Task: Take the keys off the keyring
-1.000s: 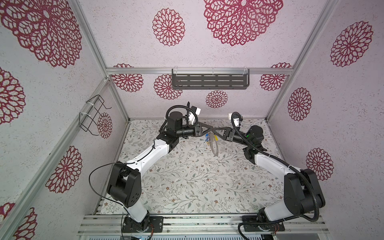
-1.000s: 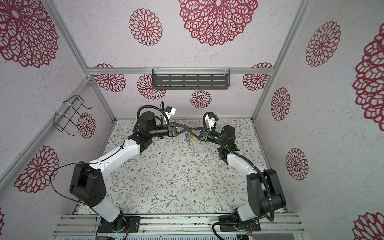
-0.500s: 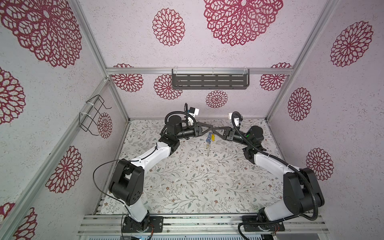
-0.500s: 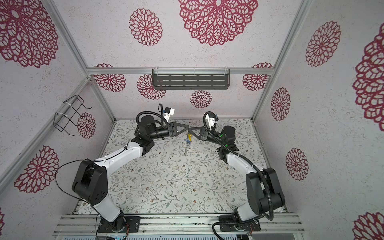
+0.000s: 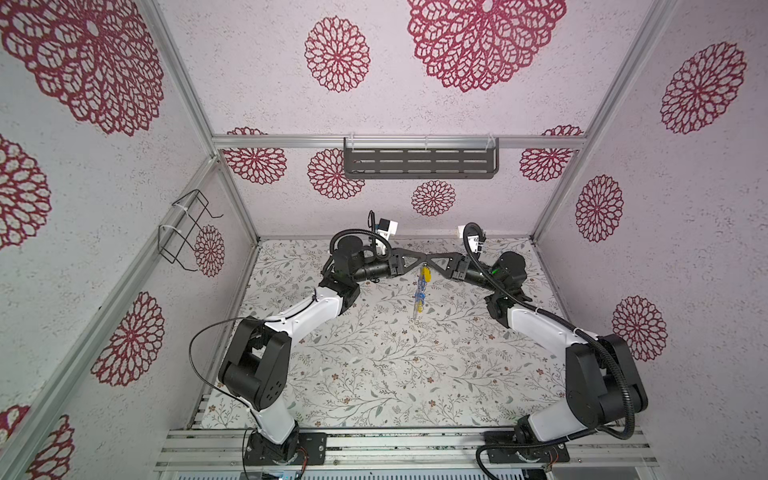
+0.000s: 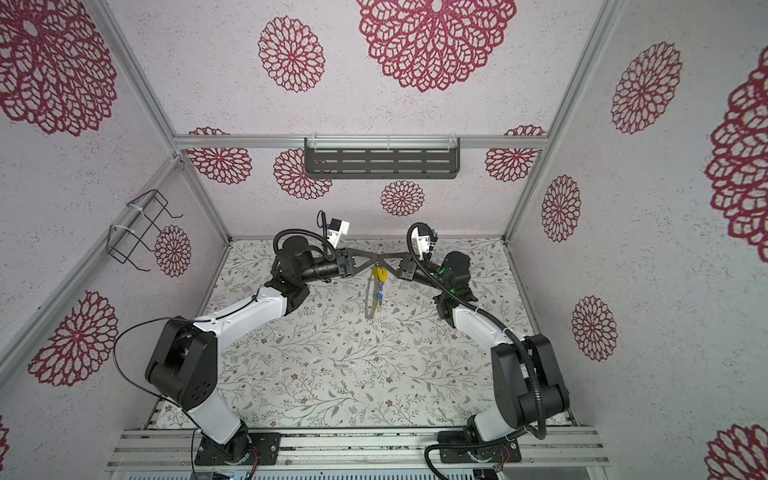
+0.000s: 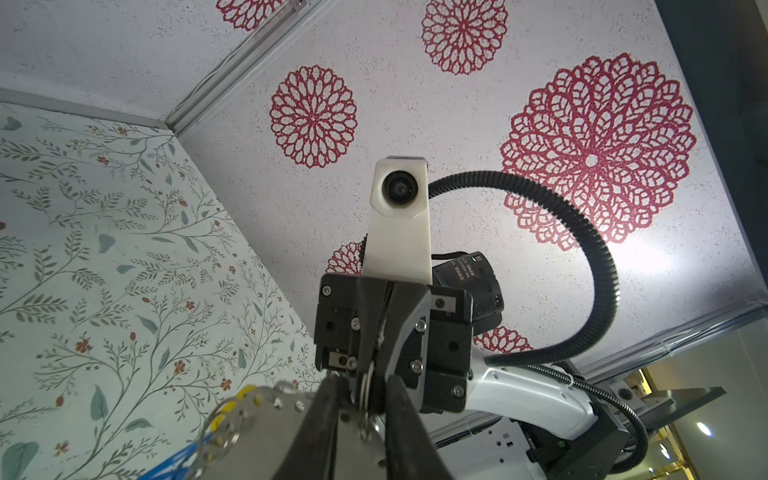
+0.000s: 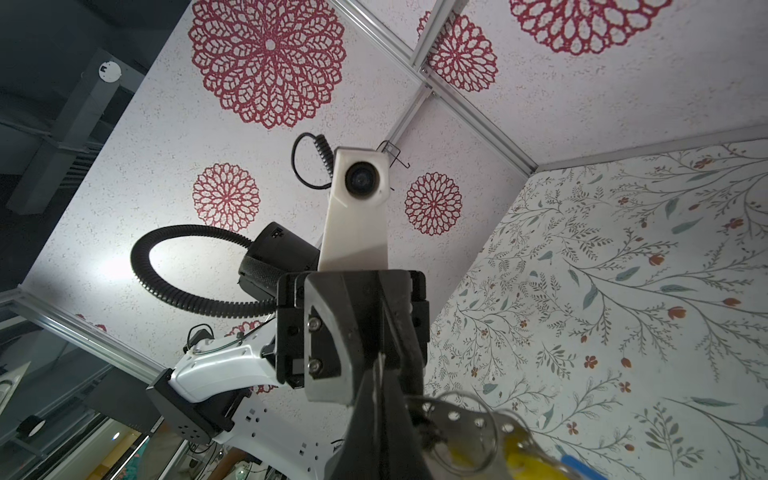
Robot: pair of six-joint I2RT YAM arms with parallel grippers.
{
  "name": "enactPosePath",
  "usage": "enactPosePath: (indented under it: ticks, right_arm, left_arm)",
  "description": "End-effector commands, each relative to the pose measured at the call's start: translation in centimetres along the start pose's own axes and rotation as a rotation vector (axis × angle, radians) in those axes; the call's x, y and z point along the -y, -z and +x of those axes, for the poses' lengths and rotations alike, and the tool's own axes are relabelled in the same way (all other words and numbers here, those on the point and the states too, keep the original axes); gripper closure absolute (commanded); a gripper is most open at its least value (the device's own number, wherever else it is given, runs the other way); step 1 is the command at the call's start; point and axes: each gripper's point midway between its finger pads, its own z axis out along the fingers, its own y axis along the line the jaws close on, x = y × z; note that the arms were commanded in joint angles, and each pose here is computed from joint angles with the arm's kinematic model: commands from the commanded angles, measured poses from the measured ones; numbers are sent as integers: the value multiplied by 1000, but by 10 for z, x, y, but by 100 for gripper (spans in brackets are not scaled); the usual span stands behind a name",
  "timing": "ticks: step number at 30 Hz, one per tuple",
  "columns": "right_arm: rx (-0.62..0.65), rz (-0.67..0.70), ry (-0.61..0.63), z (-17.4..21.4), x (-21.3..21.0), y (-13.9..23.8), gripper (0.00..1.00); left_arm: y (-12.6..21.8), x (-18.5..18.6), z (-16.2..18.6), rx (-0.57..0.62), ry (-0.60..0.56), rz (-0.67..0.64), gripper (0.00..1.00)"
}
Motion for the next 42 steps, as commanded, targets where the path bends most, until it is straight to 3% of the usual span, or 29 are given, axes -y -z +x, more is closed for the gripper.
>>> enactPosePath:
  ticks: [1,15,21,29,33,35,36,38,42]
  right_arm:
    - [52,-54,90,-18,-25,1,100]
    - [0,-76,104,-5,-31,-6,100]
    - [-11,-84,108,-4,-32,-8,100]
    - [-28,-60,110,0,-27,-9,100]
    - [-37,69,146,0,-11,-1,99]
    - [-32,192,217,-3,1,11,69]
    - [-26,252,253,-5,5,18,62]
    - [-17,397,349,-6,16,34,51]
    - [-11,549,480,1,31,59,46]
  left_arm:
    - [2,11,0,3,-24,29,80]
    - [-1,13,-3,1,-26,46,80]
    - [-3,10,-1,-5,-16,52,100]
    - [-2,6,3,-26,-35,5,100]
    - [2,-1,3,-4,-76,-92,100]
    - [8,-5,0,26,-112,-156,100]
    - [10,-7,-1,40,-117,-181,100]
    - [11,-9,-2,26,-108,-209,100]
    - [5,1,-1,-27,-118,-158,100]
